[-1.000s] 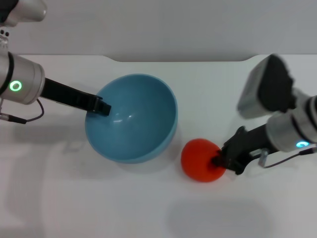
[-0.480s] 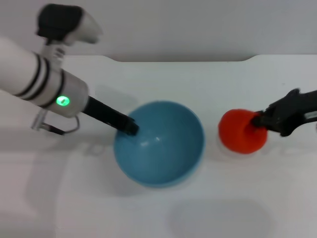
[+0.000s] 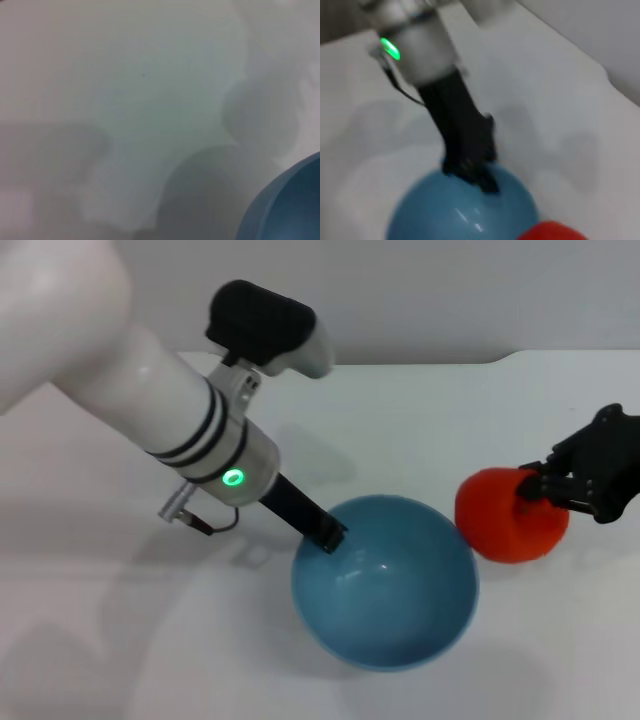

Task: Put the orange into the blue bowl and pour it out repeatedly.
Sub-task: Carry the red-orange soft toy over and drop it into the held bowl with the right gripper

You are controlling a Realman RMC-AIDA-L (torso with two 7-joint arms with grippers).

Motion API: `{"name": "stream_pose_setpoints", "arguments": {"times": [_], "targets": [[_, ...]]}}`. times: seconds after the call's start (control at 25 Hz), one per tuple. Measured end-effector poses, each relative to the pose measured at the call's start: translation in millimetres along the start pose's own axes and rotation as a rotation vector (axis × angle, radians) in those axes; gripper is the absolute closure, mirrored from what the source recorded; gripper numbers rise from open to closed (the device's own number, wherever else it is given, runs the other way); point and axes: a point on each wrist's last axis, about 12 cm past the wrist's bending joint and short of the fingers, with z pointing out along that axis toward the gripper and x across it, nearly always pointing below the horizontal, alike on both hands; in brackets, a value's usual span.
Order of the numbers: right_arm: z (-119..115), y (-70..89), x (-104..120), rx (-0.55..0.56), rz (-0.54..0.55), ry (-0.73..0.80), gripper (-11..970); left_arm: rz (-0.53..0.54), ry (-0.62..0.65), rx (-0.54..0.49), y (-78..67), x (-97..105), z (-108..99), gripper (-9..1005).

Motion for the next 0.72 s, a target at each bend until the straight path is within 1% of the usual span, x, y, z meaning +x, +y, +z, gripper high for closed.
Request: {"name": "stream_pose_setpoints", "arguments": {"times": [0.12,0.24,0.36,0.48,0.72], "targets": [[-2.4,7.8,-9.4,-0.048,-0.036,-0.057,929,0.019,0.015,-0.006,-6.7,-1.2,5.1,998],[0.6,11.6,-15.0,-0.085,-0.056,-0.076,924,0.026,0.014,0.005,-12.2,-3.2,7.6,997],[10.8,16.1,-18.5,-0.131,-0.073,-0.053,920,0.024,0.002,0.021,-14.5,-5.1,7.6,997],[21.4,19.1,-20.4,-0.174,-0.064,-0.019,916,0.019,-0.002,0.023,-13.9,-5.4,7.0,998],[33.6,21.8,-19.8,-0.206,-0.054,0.014,907,0.028,-0.004,0.029,-16.6,-6.6,6.7,997]]}}
